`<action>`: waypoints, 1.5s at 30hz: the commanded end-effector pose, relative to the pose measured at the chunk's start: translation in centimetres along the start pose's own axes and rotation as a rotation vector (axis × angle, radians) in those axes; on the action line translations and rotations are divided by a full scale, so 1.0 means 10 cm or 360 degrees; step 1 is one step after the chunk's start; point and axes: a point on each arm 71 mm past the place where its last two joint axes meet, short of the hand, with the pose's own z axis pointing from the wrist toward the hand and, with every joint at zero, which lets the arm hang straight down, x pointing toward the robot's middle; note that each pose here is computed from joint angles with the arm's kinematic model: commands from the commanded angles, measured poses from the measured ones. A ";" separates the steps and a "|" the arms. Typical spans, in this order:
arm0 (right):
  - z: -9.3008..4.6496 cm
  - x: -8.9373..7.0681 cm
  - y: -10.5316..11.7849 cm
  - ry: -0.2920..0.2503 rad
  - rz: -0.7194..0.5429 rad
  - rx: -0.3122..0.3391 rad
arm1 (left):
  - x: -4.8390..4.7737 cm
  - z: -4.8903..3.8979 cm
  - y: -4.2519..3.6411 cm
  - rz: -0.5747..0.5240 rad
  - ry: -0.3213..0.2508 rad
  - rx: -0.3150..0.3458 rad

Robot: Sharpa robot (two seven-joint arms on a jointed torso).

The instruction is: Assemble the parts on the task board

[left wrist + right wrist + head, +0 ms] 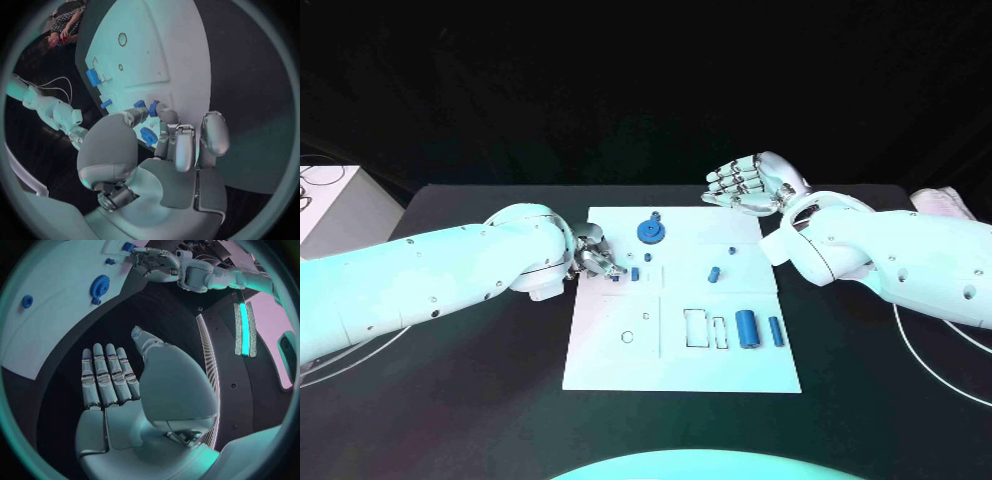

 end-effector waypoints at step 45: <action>0.00 0.01 0.01 0.0019 -0.0007 -0.0020 | -0.048 -0.039 0.068 -0.0104 -0.0032 -0.0005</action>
